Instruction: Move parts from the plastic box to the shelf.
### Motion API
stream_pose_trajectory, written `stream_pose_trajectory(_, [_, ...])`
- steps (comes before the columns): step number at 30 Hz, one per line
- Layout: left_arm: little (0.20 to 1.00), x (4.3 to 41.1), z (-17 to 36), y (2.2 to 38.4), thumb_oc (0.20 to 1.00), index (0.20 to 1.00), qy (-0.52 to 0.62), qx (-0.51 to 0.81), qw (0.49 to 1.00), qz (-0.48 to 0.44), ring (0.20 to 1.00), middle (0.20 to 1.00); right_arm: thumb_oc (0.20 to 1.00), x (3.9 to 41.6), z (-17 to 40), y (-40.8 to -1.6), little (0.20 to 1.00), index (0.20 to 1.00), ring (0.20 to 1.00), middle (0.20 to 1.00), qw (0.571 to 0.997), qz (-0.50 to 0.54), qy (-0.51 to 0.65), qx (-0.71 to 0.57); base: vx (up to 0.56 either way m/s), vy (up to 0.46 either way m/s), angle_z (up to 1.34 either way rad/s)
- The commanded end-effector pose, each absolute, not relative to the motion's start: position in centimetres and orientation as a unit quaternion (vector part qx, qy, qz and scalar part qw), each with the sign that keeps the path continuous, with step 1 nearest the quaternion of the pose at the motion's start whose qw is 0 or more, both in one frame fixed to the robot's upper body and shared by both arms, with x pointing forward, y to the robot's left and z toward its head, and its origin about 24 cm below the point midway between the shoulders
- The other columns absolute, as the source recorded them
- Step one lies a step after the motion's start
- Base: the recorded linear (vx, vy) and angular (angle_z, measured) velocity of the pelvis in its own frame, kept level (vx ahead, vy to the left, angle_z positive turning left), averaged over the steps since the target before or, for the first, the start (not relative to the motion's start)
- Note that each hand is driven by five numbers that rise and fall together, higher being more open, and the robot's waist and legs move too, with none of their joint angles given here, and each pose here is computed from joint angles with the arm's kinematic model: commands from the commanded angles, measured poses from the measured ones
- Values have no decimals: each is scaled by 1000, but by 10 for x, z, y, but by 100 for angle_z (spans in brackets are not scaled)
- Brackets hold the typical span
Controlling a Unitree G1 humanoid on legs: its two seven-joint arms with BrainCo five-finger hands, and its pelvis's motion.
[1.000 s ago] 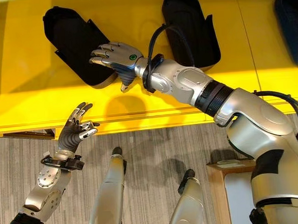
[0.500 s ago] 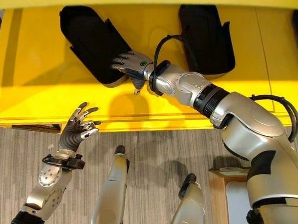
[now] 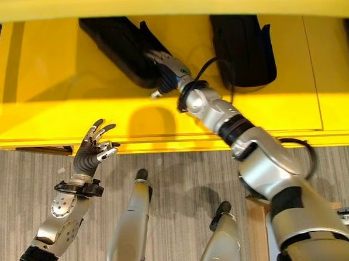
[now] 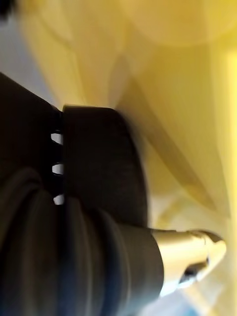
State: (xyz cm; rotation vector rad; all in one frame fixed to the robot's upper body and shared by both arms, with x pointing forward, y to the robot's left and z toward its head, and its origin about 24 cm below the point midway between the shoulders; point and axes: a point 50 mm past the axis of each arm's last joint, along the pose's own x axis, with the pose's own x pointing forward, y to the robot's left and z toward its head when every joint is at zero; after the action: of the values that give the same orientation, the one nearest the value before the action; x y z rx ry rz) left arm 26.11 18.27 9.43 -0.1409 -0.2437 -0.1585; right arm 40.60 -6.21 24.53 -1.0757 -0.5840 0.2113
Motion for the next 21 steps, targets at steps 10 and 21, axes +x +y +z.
stream_pose_trajectory(10, [1000, 266, 103, 182, 1000, 1000, -146, -59, 986, -61, 1000, 1000, 1000, 390, 248, -14, 1000, 1000, 1000, 1000, 886, 105, -302, -336, -27, 9, 0])
stream_pose_trajectory(21, [1000, 265, 104, 185, 1000, 1000, -149, -51, 986, -51, 1000, 1000, 1000, 367, 251, 13, 1000, 1000, 1000, 1000, 859, 150, -354, -338, 20, -5, 0])
